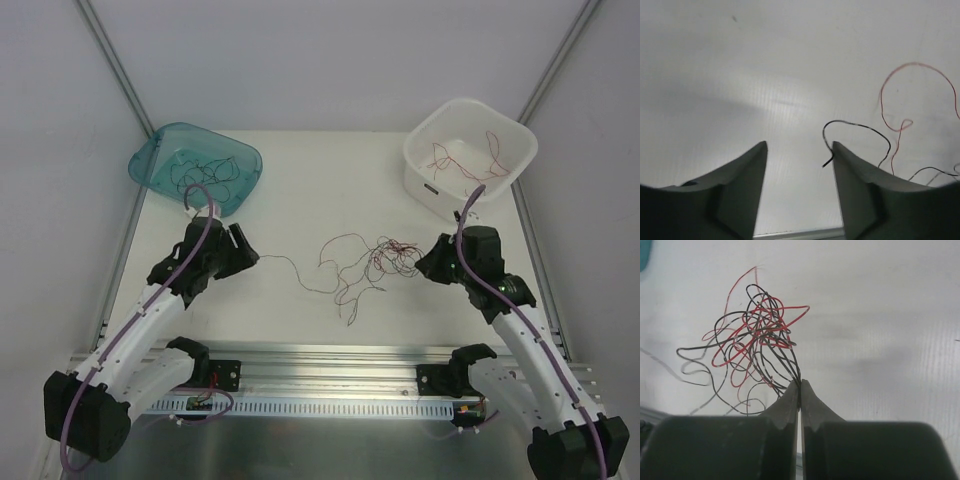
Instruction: Untangle the cables
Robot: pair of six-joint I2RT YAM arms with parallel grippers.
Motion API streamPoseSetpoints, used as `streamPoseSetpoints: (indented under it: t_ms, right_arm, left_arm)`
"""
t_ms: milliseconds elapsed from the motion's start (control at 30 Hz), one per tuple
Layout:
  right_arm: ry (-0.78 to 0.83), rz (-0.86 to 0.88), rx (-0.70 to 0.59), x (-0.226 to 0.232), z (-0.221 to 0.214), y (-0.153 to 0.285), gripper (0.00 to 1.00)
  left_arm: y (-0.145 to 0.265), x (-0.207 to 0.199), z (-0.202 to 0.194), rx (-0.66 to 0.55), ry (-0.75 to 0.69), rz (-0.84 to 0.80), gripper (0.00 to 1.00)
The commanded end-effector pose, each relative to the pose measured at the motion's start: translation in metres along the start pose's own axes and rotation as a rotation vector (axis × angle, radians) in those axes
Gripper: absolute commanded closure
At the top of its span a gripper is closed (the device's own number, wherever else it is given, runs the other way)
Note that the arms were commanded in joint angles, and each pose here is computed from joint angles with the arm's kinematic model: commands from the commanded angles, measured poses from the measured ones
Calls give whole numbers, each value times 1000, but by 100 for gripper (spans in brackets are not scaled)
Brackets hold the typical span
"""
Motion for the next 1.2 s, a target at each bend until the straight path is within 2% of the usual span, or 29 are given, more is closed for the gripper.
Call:
streamPoseSetpoints:
  t_ms: [0,67,100,267,533,667,1100,1167]
  right_arm:
    - [92,132,23,31,7,11,99]
    - [135,138,45,37,2,9,99]
    - [165,161,55,45,-1,10,99]
    - [281,222,80,62,-12,6,99]
    - [395,386,107,99,-27,8,99]
    - [426,440,107,111,-32,10,99]
    - [451,469,107,123,-36,12,99]
    - [454,473,102,124,-35,13,99]
  left_arm:
    - [13,-52,-5,90,-86,-321,38]
    - [20,-71,-13,119,-138,-404,22]
    - [23,-80,-13,116,-152,-438,19]
    - [33,-123,-30,152,-284,-570,16]
    - [20,-164,-55,204,-377,-620,27]
    - [11,-177,-65,223,-412,-623,35]
    - [2,-176,-99,322,-472,-627,55]
    - [-1,-175,-101,332,-474,-619,62]
Point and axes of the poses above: each gripper's point midway between its finger pads, its own y axis back along the fingers, its own x axis along the line the jaws close on, z = x × y, the point moved 5 cm from there along y, back along the fingers, and after that the axes turned 1 degree about y, right-handed, at the moved point
